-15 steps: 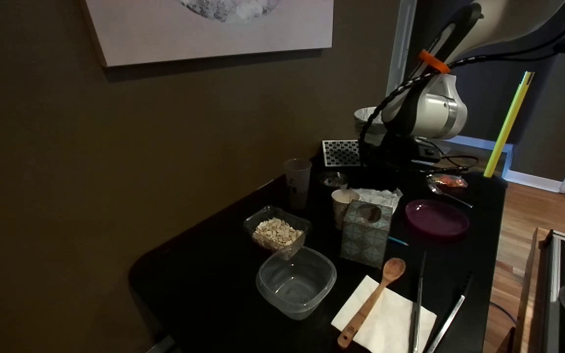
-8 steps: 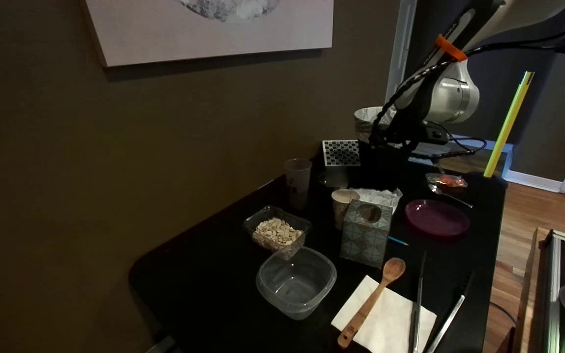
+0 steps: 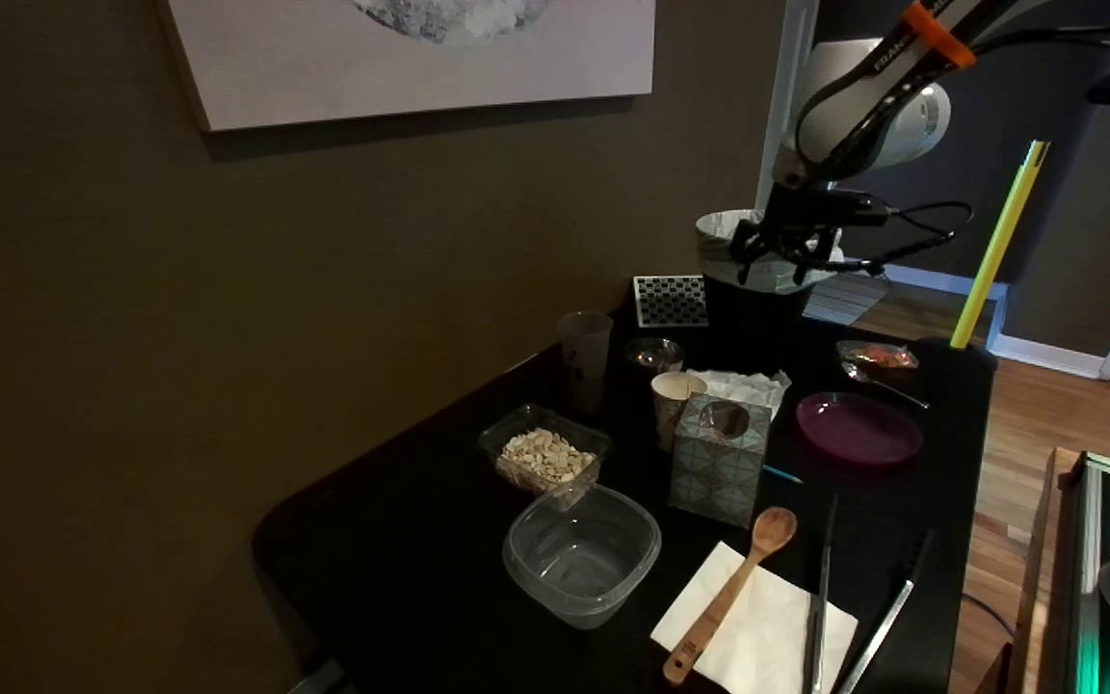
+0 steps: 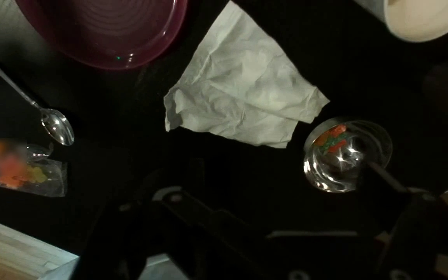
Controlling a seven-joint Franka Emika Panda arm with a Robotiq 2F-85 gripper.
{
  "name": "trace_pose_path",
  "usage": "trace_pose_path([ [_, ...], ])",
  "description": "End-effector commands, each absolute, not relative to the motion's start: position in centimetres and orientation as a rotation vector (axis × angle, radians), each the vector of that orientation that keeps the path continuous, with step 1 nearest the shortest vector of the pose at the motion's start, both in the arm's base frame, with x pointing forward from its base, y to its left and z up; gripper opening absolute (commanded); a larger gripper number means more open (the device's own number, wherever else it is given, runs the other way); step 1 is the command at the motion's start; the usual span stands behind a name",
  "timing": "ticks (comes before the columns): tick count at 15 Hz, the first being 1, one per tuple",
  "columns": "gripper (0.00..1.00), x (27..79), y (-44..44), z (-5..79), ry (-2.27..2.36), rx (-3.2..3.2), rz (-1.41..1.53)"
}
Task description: Pick up the blue pencil from the white paper cup and put it on the table
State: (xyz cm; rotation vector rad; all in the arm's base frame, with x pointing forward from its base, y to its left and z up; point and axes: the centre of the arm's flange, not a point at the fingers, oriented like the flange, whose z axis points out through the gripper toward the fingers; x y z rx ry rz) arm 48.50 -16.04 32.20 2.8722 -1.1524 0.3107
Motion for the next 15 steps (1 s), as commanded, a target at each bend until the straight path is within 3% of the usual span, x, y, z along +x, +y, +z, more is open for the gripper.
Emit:
trace_pose_path([
  [1,1.00,48.9,-12.8,36.8,-1.166,2.887,0.184],
  [15,1.00,49.0,-9.9,38.9,-1.081,2.926,0.132],
])
